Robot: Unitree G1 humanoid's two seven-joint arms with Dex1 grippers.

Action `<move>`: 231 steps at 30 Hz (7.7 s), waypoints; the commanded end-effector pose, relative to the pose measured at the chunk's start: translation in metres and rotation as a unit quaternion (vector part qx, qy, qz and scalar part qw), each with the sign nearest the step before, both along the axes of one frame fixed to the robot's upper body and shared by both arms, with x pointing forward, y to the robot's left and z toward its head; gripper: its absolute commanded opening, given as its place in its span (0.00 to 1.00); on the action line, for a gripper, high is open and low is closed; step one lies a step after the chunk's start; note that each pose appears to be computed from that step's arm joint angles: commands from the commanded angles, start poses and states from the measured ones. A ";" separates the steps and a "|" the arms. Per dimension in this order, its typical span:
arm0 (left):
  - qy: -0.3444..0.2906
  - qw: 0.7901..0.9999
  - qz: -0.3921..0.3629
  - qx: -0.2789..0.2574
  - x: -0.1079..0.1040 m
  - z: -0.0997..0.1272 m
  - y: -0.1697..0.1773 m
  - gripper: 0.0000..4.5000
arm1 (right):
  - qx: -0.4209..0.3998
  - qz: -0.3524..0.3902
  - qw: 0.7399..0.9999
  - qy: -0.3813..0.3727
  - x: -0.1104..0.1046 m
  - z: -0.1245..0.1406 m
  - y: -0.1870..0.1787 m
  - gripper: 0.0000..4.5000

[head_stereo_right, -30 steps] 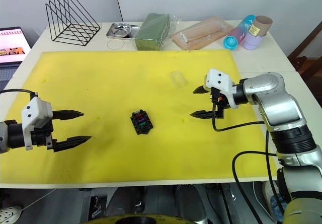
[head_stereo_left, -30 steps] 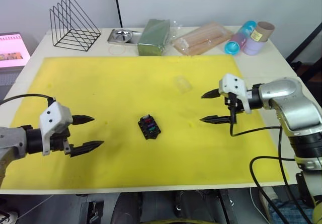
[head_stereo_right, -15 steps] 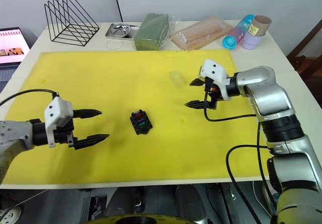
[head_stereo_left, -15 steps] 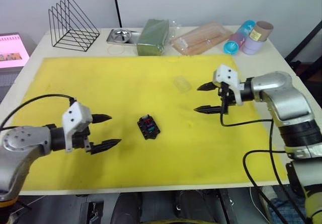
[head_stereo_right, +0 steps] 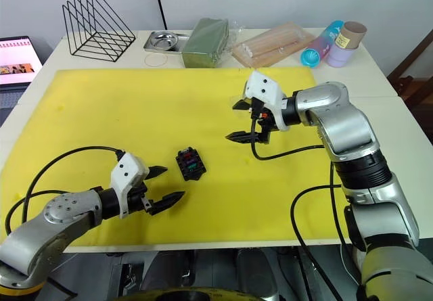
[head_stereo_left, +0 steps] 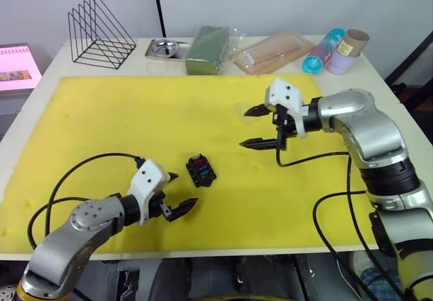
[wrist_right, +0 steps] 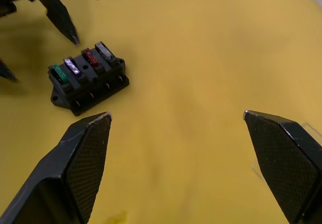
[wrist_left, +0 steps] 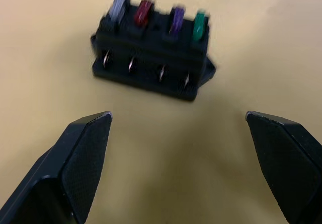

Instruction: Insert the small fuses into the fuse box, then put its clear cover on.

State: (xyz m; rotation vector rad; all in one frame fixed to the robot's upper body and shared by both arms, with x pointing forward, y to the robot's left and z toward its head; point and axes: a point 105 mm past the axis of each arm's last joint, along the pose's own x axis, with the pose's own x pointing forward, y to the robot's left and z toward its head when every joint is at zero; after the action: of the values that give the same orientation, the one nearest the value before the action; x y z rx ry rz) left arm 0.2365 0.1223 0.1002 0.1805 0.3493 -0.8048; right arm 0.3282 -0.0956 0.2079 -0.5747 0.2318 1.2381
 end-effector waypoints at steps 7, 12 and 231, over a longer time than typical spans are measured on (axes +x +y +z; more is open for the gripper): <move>0.002 0.999 0.046 0.005 0.008 -0.022 -0.037 1.00 | 0.022 0.015 0.999 -0.033 -0.010 0.019 0.012 0.99; -0.006 0.996 0.086 0.004 0.022 -0.026 -0.044 1.00 | 0.027 0.007 0.999 -0.035 -0.010 0.020 0.012 0.99; -0.103 0.950 -0.289 0.056 0.067 0.005 0.004 0.65 | -0.060 0.049 0.997 0.010 -0.018 -0.002 0.048 0.40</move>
State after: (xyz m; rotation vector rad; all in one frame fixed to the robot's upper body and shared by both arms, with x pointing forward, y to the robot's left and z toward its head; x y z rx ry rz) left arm 0.3005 0.1275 0.1033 0.4481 0.1564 -1.3064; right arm 0.3241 -0.0590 0.1972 -0.6811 0.3292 1.2597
